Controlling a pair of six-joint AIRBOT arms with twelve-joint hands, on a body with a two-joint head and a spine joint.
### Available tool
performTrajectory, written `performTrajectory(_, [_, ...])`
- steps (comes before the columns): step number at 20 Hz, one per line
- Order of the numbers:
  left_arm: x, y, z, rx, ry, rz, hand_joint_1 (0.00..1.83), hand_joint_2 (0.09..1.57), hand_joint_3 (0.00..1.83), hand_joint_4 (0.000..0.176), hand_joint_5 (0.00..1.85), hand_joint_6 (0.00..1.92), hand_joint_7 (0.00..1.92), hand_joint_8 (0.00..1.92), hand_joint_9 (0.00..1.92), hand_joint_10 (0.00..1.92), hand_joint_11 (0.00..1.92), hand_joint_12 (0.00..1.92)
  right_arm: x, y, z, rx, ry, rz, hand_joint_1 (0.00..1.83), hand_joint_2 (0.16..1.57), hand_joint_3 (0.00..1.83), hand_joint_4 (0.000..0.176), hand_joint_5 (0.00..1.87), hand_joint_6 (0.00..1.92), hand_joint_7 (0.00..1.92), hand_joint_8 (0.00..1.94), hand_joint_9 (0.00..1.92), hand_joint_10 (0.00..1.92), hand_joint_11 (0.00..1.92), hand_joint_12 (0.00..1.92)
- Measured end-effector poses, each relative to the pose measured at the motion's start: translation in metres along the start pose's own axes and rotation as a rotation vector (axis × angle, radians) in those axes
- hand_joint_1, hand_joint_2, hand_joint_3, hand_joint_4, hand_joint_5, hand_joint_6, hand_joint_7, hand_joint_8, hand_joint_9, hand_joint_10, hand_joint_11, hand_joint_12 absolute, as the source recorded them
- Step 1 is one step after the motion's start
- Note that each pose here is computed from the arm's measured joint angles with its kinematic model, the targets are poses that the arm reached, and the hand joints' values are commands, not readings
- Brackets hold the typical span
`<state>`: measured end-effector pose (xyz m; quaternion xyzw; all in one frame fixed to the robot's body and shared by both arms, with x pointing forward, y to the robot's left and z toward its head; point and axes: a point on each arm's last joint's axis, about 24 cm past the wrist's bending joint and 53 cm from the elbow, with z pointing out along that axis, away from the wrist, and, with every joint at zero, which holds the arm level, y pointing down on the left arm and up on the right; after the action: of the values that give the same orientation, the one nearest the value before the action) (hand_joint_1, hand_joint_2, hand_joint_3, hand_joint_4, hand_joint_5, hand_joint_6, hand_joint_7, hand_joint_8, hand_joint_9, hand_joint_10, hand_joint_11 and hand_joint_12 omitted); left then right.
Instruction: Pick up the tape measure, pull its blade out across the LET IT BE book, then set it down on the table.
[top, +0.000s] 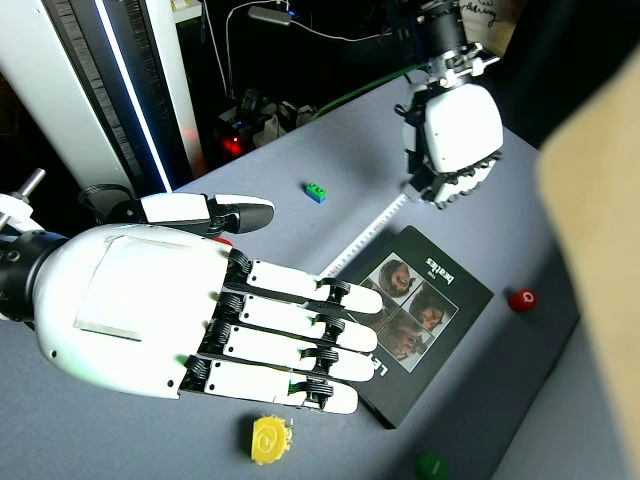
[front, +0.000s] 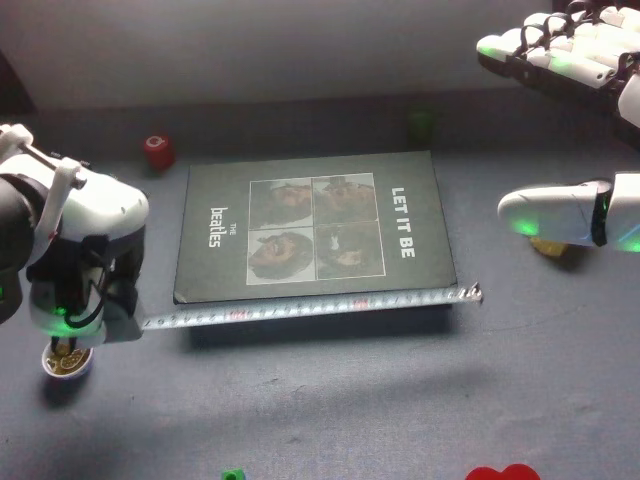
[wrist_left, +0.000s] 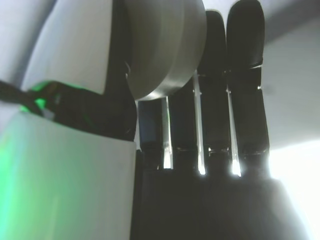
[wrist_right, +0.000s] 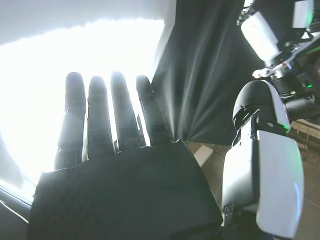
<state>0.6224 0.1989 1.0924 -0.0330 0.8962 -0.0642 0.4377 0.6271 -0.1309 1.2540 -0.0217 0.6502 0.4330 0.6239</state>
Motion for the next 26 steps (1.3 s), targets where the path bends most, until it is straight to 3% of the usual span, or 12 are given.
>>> performTrajectory(5, [0.009, 0.005, 0.002, -0.011, -0.002, -0.004, 1.38, 1.08, 0.0, 0.0, 1.09, 0.59, 1.07, 0.93, 0.89, 1.25, 0.88, 1.05, 0.0, 0.0, 0.0, 0.0, 0.0, 0.0, 0.03, 1.01, 0.0, 0.027, 0.08, 0.01, 0.13, 0.0, 0.09, 0.0, 0.0, 0.53])
performTrajectory(6, [0.011, 0.005, 0.002, -0.01, 0.0, 0.012, 1.38, 1.08, 0.0, 0.0, 1.09, 0.58, 1.06, 0.93, 0.89, 1.25, 0.87, 1.05, 0.0, 0.0, 0.0, 0.0, 0.0, 0.0, 0.03, 1.01, 0.0, 0.027, 0.08, 0.0, 0.13, 0.0, 0.1, 0.0, 0.0, 0.53])
performTrajectory(16, [0.034, -0.013, 0.019, 0.019, 0.047, -0.003, 1.38, 1.08, 0.0, 0.0, 1.08, 0.59, 1.07, 0.92, 0.89, 1.25, 0.89, 1.05, 0.0, 0.0, 0.0, -0.001, 0.0, -0.001, 0.03, 1.01, 0.0, 0.027, 0.08, 0.0, 0.14, 0.0, 0.1, 0.0, 0.0, 0.52])
performTrajectory(21, [0.036, -0.005, 0.025, -0.006, 0.048, 0.012, 1.38, 1.08, 0.0, 0.0, 1.07, 0.6, 1.07, 0.91, 0.9, 1.25, 0.87, 1.04, 0.0, 0.001, 0.0, -0.002, 0.001, -0.003, 0.03, 1.01, 0.0, 0.027, 0.09, 0.0, 0.14, 0.0, 0.1, 0.0, 0.0, 0.52])
performTrajectory(26, [0.033, -0.004, 0.03, -0.008, 0.046, 0.0, 1.38, 1.09, 0.0, 0.0, 1.07, 0.61, 1.07, 0.91, 0.9, 1.25, 0.88, 1.04, 0.001, 0.0, 0.0, -0.002, 0.002, -0.003, 0.03, 1.01, 0.0, 0.027, 0.09, 0.0, 0.14, 0.0, 0.1, 0.0, 0.0, 0.52])
